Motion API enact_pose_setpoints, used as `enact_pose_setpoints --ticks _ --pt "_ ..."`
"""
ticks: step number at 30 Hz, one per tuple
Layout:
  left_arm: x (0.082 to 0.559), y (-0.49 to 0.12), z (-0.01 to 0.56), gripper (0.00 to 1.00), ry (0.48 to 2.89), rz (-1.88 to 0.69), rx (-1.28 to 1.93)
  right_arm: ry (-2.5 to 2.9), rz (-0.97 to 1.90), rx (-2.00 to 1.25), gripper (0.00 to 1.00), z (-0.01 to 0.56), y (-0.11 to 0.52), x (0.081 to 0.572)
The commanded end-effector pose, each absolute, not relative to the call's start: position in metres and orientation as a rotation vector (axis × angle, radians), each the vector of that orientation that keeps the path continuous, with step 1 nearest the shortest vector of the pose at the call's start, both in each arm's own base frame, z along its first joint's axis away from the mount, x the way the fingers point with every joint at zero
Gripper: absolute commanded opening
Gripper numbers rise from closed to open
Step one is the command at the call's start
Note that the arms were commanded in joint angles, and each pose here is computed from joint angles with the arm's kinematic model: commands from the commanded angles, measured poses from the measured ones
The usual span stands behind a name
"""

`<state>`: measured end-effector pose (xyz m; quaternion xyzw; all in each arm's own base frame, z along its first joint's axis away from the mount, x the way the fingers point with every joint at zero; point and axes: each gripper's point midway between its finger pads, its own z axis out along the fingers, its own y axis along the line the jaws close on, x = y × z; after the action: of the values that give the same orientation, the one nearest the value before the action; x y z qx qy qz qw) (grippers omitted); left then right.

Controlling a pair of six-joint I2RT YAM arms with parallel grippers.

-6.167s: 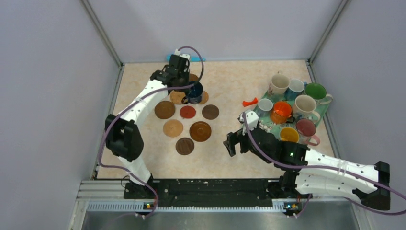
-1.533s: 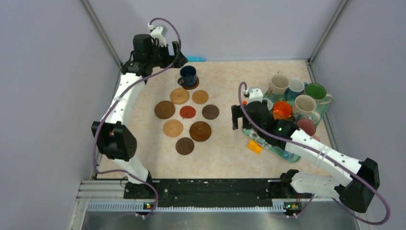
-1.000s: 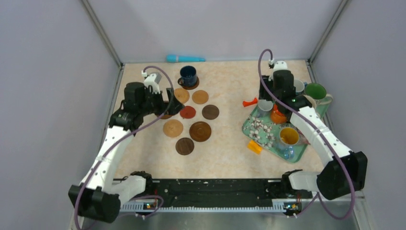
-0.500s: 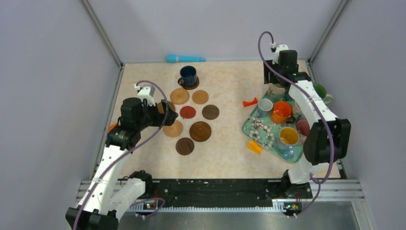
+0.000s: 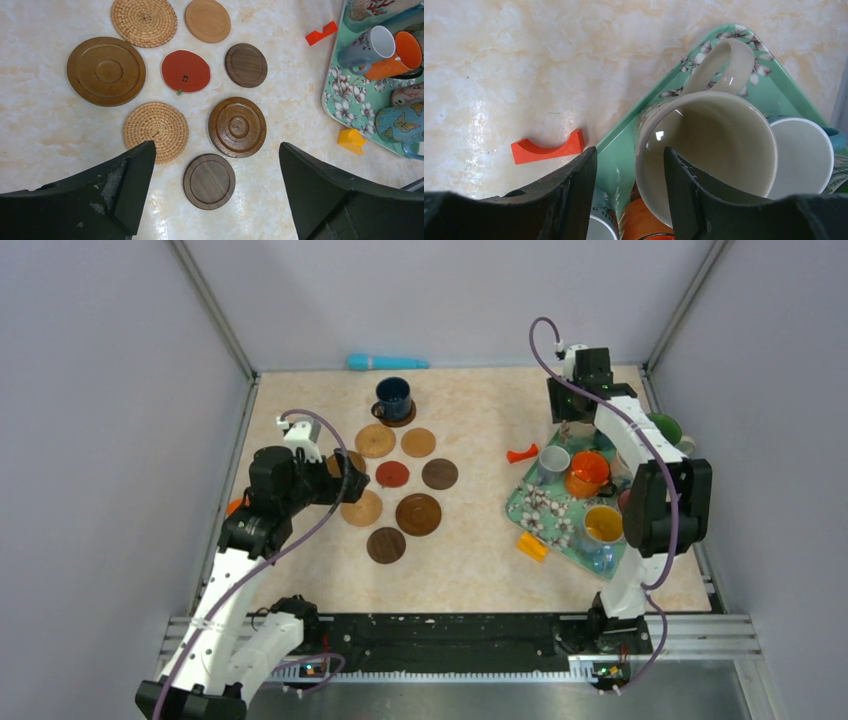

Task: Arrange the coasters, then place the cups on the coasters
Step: Pick up the cup from the tray.

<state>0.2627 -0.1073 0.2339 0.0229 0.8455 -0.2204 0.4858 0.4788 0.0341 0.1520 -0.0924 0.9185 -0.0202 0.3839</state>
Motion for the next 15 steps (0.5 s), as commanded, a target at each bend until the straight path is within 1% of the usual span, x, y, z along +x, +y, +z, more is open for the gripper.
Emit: enact_pose_setpoints --ticks 1,7,12,15 --pt "0.267 -0.108 0.241 0.99 2.018 -0.534 0.061 2.294 -0.039 -0.251 0.5 0.166 0.034 0.491" --pt "0.267 -0.109 0.242 0.99 2.015 -0.538 0.061 2.281 -0.047 -0.263 0.39 0.165 0.033 0.492" --pt "0.266 -0.11 0.242 0.99 2.012 -0.545 0.067 2.257 -0.074 -0.277 0.23 0.175 0.03 0.495" --pt "0.266 -0.109 0.242 0.99 2.011 -0.543 0.063 2.232 -0.096 -0.296 0.15 0.186 0.028 0.496"
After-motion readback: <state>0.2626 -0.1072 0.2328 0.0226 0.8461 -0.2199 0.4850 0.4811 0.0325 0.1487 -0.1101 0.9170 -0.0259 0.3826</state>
